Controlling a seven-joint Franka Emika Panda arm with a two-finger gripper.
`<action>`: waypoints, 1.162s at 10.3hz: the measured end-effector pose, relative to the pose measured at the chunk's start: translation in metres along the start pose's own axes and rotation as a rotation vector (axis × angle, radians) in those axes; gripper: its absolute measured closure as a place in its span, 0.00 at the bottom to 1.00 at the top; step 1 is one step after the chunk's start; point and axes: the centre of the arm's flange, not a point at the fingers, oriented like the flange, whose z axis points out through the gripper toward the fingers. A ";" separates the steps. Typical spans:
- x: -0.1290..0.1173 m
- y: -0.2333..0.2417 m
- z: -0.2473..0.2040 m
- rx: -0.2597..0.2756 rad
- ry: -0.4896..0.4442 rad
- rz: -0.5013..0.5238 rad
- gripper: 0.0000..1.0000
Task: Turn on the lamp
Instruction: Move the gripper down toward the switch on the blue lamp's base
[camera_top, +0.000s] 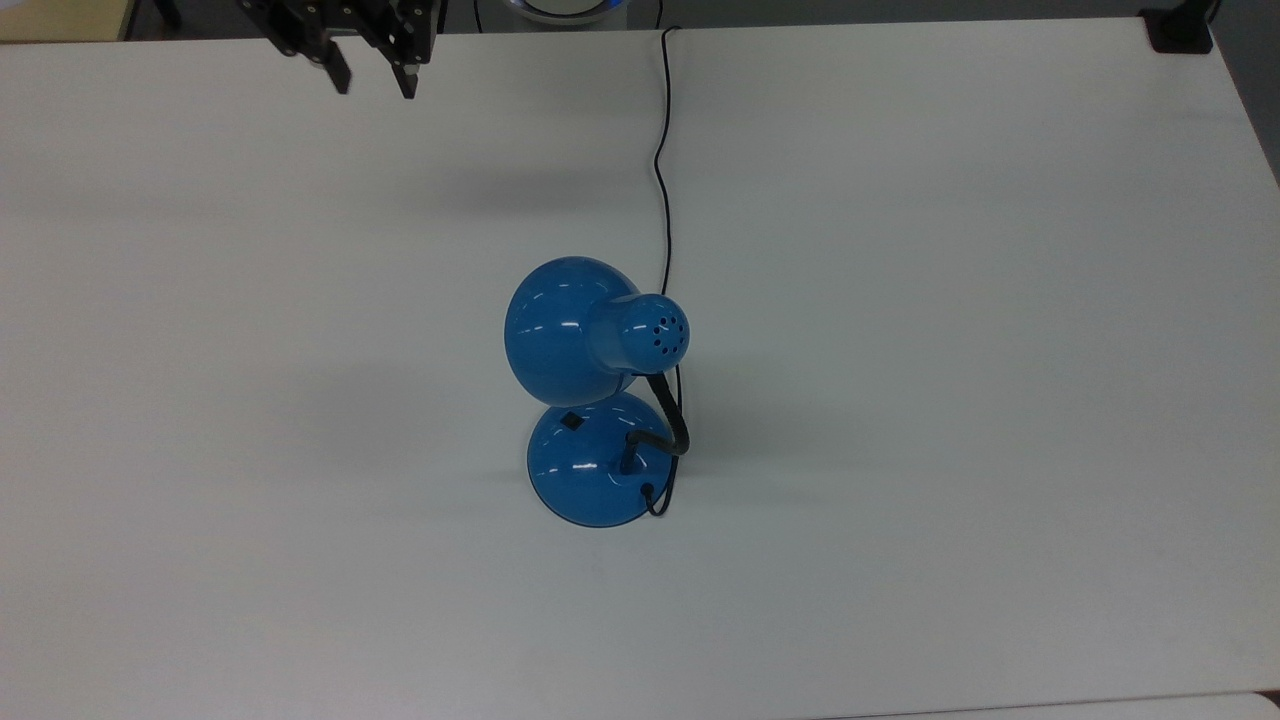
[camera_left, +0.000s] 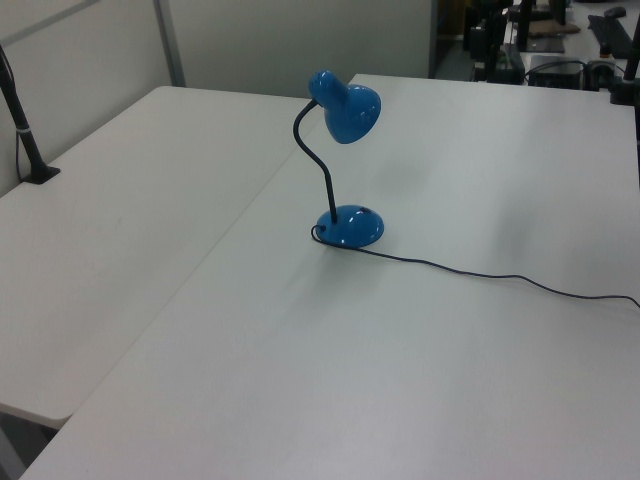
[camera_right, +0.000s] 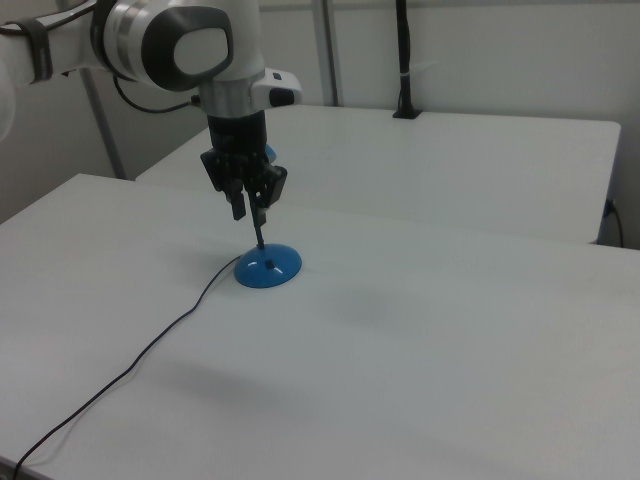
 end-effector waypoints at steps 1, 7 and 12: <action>0.001 -0.002 0.002 0.017 -0.002 -0.029 0.67; 0.043 -0.026 0.069 0.091 0.091 -0.448 0.99; 0.081 -0.099 0.150 0.089 0.243 -0.607 0.99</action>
